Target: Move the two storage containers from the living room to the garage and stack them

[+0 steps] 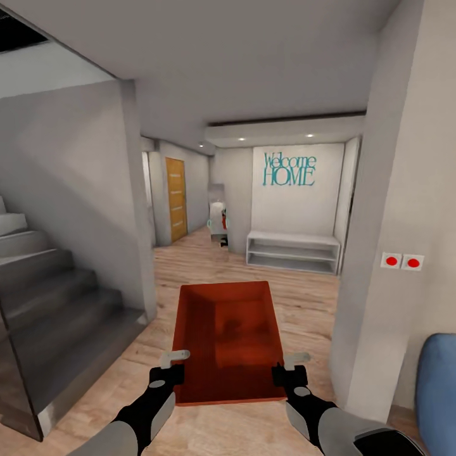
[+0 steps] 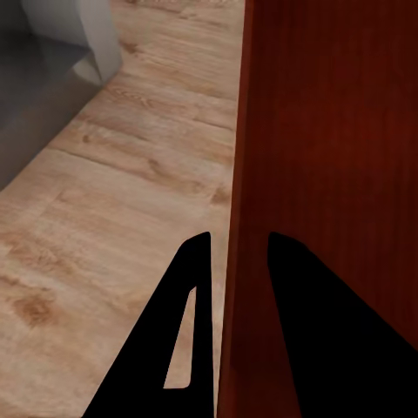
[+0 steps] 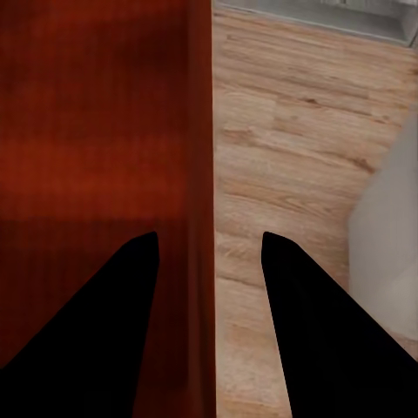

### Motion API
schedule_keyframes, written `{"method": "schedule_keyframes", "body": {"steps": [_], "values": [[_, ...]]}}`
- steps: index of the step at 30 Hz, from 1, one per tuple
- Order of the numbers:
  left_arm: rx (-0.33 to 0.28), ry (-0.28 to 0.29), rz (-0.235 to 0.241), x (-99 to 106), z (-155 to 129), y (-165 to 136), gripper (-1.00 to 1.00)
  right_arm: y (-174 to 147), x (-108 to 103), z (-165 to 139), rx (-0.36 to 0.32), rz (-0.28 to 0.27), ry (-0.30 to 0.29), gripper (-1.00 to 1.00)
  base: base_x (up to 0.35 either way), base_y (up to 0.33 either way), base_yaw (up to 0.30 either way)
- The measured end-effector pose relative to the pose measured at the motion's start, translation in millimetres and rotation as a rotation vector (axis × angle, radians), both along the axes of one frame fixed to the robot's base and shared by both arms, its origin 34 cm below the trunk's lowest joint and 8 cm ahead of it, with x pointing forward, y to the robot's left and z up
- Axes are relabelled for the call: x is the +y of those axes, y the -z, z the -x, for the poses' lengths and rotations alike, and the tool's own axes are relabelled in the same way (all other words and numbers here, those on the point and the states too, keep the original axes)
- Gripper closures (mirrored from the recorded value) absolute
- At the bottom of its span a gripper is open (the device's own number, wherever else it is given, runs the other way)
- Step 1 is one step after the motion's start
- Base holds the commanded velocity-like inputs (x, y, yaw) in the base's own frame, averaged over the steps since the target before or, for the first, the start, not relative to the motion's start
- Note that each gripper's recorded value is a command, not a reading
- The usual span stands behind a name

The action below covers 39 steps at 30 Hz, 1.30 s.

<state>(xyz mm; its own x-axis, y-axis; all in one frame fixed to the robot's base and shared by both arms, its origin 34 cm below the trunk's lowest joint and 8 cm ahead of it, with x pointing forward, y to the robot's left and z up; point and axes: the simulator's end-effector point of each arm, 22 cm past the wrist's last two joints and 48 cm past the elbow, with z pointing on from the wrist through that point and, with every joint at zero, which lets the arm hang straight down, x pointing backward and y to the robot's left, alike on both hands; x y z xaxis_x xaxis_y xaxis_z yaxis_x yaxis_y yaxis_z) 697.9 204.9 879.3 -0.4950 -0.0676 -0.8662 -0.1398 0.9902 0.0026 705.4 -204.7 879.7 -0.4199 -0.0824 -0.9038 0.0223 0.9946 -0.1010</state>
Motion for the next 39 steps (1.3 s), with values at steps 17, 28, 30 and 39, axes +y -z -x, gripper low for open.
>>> {"method": "schedule_keyframes", "body": {"steps": [17, 28, 30, 39], "values": [[0.000, 0.000, 0.001, 0.0, 0.0, 0.0, 1.00, -0.1, 0.1, -0.1, 0.000, 0.001, 0.000, 1.00, 0.322, 0.000, 0.000], [0.000, 0.000, 0.000, 0.1, 0.1, 0.1, 1.00, 0.0, 0.1, -0.1, 0.000, 0.000, 0.000, 1.00, 0.322, 0.000, 0.000], [0.001, 0.000, 0.001, 0.0, 0.2, 0.4, 1.00, 0.2, 0.0, 0.1, 0.001, 0.000, 0.000, 1.00, 0.322, 0.000, 0.000], [0.002, 0.000, 0.000, 0.0, 0.4, 0.6, 1.00, 0.5, 0.0, 0.3, 0.002, 0.000, 0.000, 1.00, 0.322, 0.000, 0.000]]}}
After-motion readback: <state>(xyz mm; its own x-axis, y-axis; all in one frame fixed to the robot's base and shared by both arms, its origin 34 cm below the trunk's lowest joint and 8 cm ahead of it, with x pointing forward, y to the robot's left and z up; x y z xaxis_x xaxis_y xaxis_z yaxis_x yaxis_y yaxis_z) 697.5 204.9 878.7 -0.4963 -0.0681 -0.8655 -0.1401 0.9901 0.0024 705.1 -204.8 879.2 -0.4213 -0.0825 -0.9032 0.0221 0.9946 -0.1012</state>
